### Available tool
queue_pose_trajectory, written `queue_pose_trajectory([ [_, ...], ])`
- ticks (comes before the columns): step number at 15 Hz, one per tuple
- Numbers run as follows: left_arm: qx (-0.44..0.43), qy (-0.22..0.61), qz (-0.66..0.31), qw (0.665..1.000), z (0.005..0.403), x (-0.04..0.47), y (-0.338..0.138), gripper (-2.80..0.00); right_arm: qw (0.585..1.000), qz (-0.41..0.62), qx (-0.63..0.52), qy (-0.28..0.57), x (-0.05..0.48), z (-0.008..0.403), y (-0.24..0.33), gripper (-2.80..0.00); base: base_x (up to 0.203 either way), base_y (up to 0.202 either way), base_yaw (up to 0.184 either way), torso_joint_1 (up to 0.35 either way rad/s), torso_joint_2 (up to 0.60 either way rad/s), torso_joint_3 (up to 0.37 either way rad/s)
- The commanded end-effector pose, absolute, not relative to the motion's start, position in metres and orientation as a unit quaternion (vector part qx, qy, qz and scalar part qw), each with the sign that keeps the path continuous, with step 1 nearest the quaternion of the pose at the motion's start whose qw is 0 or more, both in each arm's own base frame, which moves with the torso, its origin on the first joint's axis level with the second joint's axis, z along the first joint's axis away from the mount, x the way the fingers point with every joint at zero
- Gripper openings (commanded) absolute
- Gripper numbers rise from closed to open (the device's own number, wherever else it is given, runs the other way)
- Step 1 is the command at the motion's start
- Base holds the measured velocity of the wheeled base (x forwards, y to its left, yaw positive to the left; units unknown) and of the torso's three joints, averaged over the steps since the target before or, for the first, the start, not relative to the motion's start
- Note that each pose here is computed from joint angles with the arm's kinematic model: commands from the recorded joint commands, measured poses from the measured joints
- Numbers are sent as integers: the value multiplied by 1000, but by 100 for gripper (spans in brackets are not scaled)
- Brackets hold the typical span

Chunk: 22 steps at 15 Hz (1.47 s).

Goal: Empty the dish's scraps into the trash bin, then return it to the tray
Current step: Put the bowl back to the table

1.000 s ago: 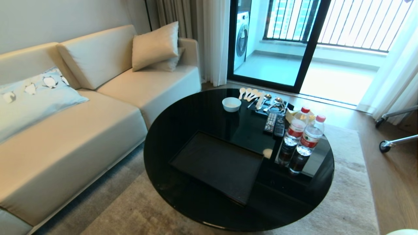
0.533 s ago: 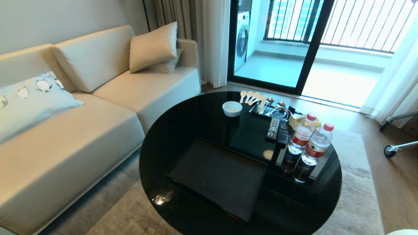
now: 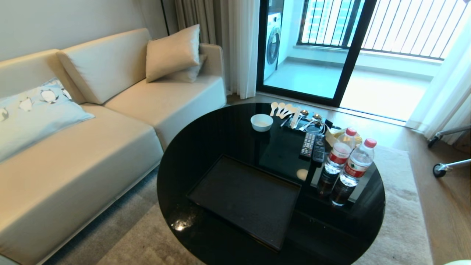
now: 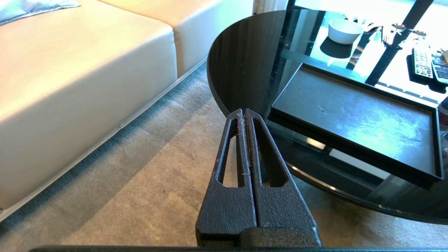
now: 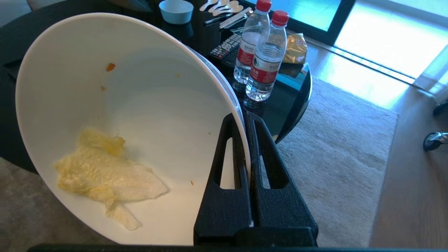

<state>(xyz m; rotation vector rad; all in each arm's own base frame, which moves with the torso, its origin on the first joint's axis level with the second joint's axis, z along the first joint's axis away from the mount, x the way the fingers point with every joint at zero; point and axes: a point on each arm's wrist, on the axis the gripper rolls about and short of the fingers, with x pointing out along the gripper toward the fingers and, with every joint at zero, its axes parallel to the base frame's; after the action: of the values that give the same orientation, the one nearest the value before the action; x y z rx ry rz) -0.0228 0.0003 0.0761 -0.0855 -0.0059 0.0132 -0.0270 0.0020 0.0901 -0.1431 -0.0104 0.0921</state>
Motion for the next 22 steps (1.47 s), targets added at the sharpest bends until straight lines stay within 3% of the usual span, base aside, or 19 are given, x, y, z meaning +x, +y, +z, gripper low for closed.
queue_pose_trajectory([
  [1, -43, -3, 7, 999, 76, -23, 0, -280, 995, 60, -81, 18, -23, 118, 3, -280, 0, 0, 0, 0, 0, 0],
  [5, -43, -3, 7, 999, 76, -23, 0, -280, 983, 105, -115, 99, 12, 161, 4, -280, 0, 0, 0, 0, 0, 0],
  [10, -43, -3, 7, 999, 76, -23, 0, -280, 951, 173, -134, 218, 102, 190, 9, -280, 0, 0, 0, 0, 0, 0],
  [16, -43, -3, 7, 999, 76, -23, 0, -280, 899, 261, -135, 325, 210, 175, 64, -280, 0, 0, 0, 0, 0, 0],
  [22, -43, -3, 7, 999, 76, -23, 0, -280, 886, 161, -49, 431, 263, 132, 170, -280, 0, 0, 0, 0, 0, 0],
])
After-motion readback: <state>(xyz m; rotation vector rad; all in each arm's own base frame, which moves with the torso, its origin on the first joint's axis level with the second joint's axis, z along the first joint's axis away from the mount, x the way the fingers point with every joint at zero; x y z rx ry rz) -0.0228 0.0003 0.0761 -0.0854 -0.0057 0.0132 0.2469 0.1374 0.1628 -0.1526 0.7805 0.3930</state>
